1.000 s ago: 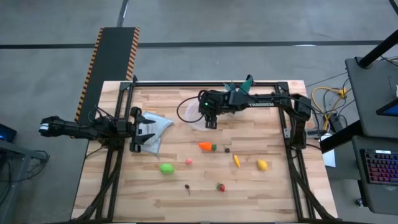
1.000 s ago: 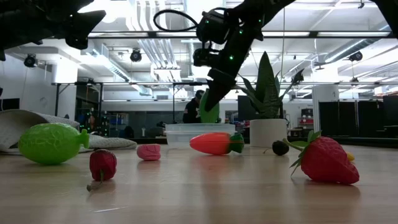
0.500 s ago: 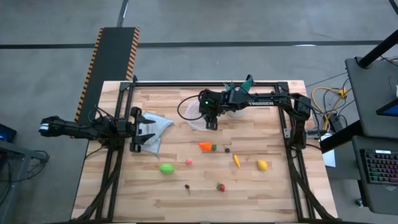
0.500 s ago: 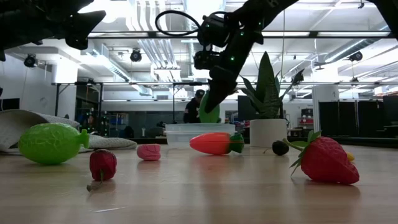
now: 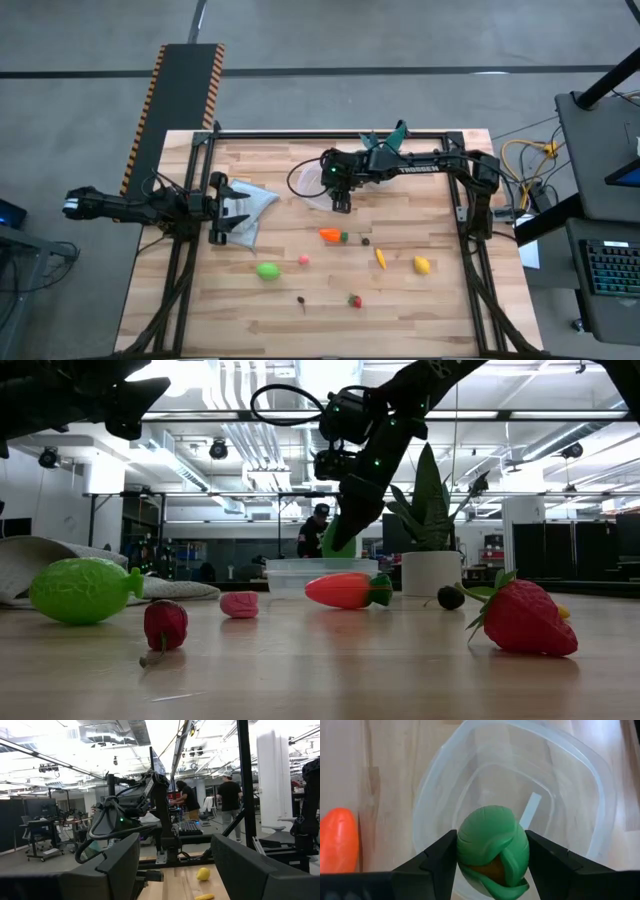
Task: Pick and placing Produce into tupperware
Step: Put the green corn into the transparent container, then put the lemon into the transparent container
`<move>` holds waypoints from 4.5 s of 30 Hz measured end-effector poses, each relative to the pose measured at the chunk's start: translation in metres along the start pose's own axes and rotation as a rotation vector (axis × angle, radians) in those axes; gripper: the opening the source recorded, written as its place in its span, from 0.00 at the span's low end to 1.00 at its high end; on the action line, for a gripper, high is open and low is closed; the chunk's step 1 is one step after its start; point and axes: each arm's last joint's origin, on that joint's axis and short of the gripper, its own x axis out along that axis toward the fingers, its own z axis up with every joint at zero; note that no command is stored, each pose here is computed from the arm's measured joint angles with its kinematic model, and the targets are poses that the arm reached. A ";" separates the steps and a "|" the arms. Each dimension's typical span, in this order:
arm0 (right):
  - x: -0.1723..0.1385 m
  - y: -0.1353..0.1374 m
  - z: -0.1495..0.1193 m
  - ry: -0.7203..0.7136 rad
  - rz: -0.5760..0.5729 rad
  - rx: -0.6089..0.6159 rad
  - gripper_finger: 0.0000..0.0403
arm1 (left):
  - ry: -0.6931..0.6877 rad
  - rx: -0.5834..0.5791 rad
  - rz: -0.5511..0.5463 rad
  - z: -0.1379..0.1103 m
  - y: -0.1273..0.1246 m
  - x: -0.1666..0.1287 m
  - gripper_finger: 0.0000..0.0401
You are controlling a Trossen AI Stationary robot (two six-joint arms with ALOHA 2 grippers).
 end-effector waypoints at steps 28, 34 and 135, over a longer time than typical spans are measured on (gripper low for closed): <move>0.019 0.006 -0.001 0.017 0.103 -0.009 0.65 | 0.008 0.003 -0.001 -0.002 0.000 0.000 0.58; 0.016 0.005 0.002 0.007 0.094 -0.016 0.72 | 0.006 0.008 0.000 -0.003 0.000 -0.001 0.58; -0.120 0.185 -0.204 0.477 -0.097 0.713 0.67 | 0.000 0.004 0.001 -0.003 0.000 -0.001 0.58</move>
